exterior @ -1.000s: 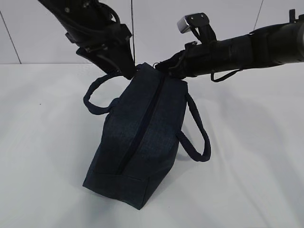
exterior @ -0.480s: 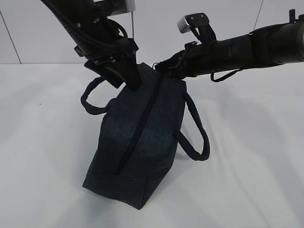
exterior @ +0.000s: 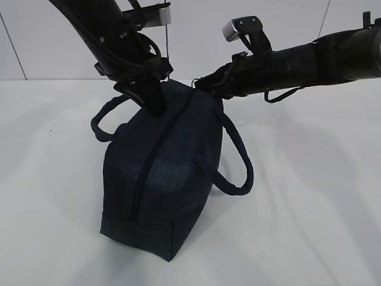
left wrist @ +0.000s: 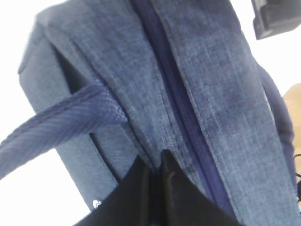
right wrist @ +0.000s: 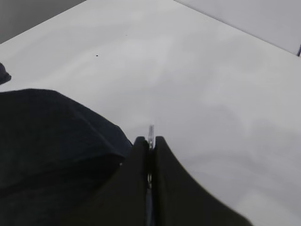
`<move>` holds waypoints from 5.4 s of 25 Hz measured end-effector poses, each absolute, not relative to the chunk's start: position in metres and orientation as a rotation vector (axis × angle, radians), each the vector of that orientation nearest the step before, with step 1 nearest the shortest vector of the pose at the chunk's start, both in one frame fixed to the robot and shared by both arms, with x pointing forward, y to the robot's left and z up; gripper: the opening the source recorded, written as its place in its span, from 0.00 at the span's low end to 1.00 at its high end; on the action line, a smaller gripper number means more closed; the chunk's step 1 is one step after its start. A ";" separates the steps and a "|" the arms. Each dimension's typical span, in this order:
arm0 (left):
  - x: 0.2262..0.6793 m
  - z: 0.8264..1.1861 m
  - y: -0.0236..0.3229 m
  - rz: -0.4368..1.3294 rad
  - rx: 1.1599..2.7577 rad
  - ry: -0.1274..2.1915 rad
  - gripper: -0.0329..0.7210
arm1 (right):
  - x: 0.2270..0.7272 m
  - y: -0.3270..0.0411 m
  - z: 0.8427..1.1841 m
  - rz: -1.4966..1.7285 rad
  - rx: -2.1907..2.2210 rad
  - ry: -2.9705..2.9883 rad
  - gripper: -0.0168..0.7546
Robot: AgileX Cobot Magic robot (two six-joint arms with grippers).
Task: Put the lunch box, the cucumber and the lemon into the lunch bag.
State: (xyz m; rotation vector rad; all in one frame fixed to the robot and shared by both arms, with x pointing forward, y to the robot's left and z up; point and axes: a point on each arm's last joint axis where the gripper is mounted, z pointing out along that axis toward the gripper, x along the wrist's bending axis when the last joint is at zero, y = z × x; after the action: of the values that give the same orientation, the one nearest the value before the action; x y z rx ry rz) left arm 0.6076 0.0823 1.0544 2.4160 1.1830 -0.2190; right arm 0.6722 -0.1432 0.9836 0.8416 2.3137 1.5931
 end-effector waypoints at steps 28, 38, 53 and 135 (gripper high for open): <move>0.587 1.131 0.095 -0.029 2.341 1.063 0.04 | 0.685 -0.180 0.994 1.749 0.961 2.191 0.10; 0.585 1.133 0.094 -0.044 2.327 1.057 0.04 | 0.676 -0.207 1.064 1.900 0.945 1.945 0.65; 0.625 1.072 0.066 -0.239 2.171 1.129 0.04 | 0.657 -0.246 1.114 1.846 0.993 1.860 0.64; 0.219 1.105 0.286 0.723 1.779 1.118 0.57 | 0.203 -0.277 1.095 1.086 1.433 1.766 0.53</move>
State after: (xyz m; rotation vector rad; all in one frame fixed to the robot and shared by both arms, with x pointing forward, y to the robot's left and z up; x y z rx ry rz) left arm 0.2190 0.2865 1.1049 1.7788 1.1181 0.7234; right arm 0.2032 -0.2765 1.0949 1.4326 1.7662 1.0860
